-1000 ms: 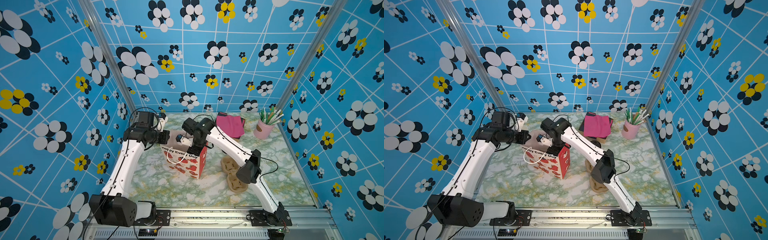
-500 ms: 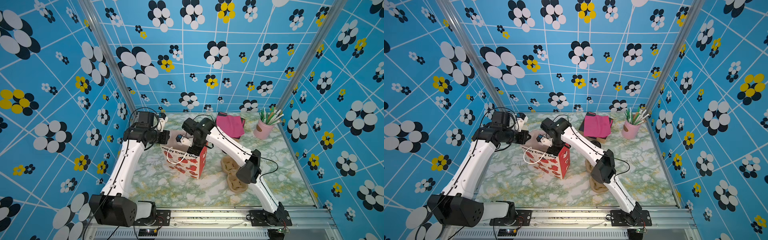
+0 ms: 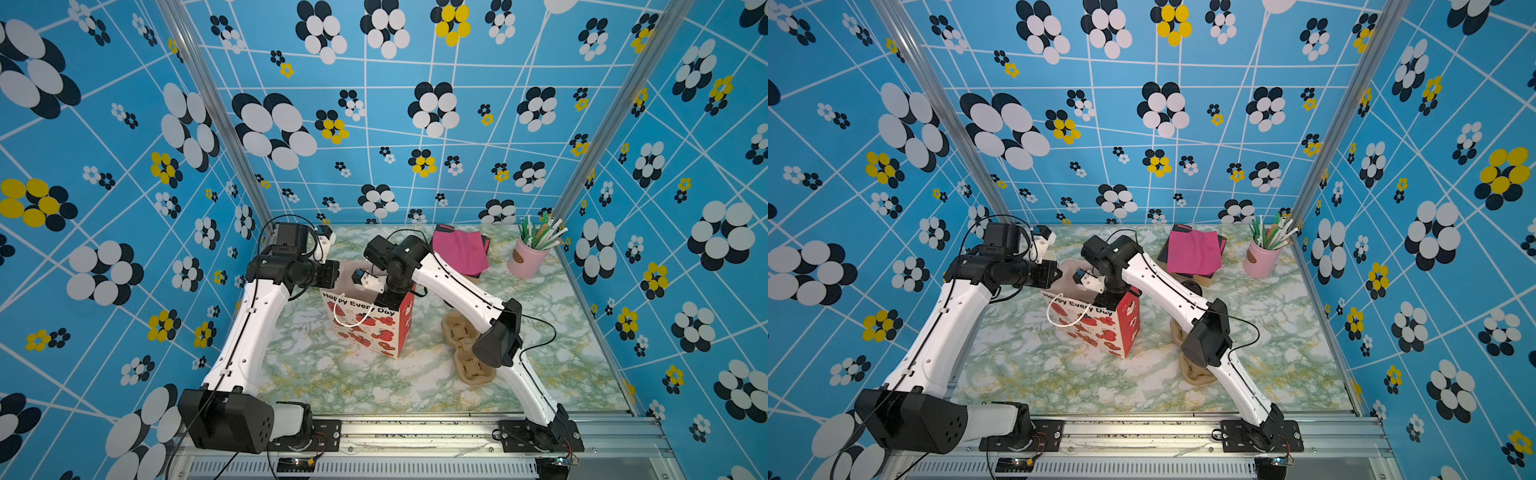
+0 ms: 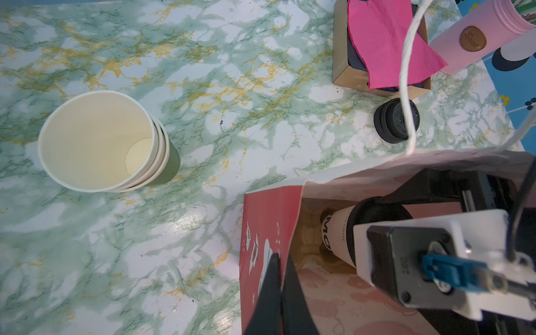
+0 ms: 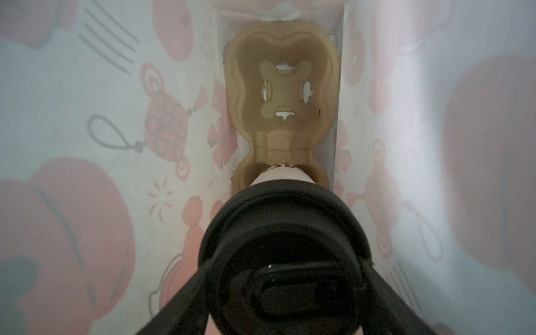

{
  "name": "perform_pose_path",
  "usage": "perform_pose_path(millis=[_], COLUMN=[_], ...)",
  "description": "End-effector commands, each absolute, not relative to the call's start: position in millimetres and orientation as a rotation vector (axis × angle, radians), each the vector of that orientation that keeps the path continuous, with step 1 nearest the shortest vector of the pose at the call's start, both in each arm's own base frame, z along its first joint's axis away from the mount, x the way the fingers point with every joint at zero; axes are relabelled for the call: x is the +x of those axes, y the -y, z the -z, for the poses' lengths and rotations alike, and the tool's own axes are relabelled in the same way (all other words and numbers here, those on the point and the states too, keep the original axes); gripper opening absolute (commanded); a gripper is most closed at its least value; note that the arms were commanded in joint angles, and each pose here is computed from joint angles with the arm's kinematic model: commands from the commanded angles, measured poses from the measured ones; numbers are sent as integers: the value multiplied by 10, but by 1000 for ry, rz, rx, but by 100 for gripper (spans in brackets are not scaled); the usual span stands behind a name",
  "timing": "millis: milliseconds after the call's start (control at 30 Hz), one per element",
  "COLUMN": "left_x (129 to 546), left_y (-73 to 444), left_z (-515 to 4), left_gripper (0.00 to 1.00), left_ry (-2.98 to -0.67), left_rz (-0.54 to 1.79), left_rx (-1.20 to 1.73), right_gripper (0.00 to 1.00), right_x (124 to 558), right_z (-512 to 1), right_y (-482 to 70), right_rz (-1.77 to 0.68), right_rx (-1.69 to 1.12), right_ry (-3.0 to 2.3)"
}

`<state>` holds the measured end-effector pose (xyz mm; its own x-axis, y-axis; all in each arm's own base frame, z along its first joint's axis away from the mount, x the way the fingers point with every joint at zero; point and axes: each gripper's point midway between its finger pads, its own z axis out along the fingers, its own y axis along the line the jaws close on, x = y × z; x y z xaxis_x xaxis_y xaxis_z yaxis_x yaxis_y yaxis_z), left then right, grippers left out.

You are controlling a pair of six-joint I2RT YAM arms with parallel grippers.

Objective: Pack the takeout coffee
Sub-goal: 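Open the right gripper to release the cup and raise it out of the bag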

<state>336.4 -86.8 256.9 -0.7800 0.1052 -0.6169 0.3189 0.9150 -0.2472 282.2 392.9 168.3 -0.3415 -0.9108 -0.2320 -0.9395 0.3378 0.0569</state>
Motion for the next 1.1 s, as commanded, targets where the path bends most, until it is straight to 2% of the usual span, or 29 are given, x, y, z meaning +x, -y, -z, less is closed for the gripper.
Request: perform_pose_path(millis=[0,733,1067], left_x=[3325,3293,3281], left_y=[914,970,970], left_z=[-2483,-2493,-2483], left_gripper=[0,0,0], left_ry=[-2471,-2473,-2479], left_rz=[476,479,474], left_rx=[317,348,349], right_gripper=[76,99,99], right_x=[2736,2860,2916], right_z=[-1813,-2385,-2933], right_y=[-3912,-4148,-4256], right_rz=[-292,-411,-488], right_rx=[-1701,-1564,-1473], right_ry=[-2424,-2256,-2085])
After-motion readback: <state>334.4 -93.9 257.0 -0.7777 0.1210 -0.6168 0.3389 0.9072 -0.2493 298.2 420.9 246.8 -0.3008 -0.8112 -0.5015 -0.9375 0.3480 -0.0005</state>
